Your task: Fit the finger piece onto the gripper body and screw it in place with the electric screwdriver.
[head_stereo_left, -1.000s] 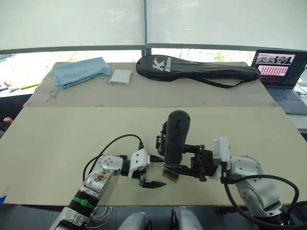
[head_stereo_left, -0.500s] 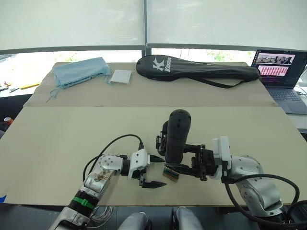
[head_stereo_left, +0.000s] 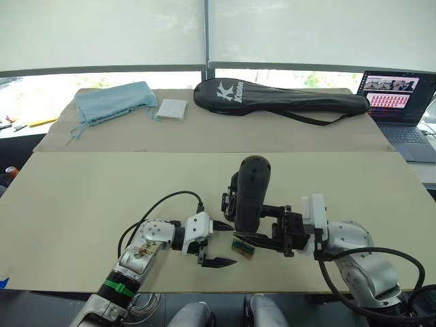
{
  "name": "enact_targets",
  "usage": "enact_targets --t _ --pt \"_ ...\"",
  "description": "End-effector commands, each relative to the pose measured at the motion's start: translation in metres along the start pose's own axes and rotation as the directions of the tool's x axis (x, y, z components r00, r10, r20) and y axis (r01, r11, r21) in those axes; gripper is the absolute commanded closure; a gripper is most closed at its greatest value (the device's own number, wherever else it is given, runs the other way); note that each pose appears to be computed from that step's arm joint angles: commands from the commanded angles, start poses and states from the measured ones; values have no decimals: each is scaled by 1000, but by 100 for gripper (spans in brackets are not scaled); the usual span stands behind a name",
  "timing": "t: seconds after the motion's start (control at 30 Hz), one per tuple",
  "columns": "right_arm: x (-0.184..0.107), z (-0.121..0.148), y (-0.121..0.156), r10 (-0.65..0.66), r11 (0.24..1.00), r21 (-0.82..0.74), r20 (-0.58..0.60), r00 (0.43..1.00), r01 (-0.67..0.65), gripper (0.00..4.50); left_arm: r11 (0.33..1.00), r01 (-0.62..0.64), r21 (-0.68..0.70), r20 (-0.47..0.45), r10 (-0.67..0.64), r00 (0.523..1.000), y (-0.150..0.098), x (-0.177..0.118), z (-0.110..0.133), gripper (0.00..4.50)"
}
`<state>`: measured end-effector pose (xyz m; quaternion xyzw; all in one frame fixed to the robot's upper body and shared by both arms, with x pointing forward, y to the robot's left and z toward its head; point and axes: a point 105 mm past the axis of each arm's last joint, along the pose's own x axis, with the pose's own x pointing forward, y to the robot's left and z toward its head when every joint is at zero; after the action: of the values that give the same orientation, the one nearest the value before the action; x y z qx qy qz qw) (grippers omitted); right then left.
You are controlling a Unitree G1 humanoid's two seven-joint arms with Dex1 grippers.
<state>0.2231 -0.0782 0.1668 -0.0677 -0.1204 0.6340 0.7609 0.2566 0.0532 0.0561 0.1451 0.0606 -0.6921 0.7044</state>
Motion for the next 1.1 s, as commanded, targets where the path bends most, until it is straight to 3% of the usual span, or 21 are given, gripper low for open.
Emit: enact_targets --t 0.03,0.5,1.1 --pt "-1 -3 2 0 1000 -13 -34 999 -1 259 998 32 -58 -22 -34 999 -10 6 -13 3" --pt "3 -3 4 3 1000 -23 -34 999 -4 259 998 37 -60 -13 -38 999 -11 5 -12 3" --pt "7 32 3 42 998 -54 75 996 -38 259 999 5 -48 87 -1 996 -4 -17 1 3"
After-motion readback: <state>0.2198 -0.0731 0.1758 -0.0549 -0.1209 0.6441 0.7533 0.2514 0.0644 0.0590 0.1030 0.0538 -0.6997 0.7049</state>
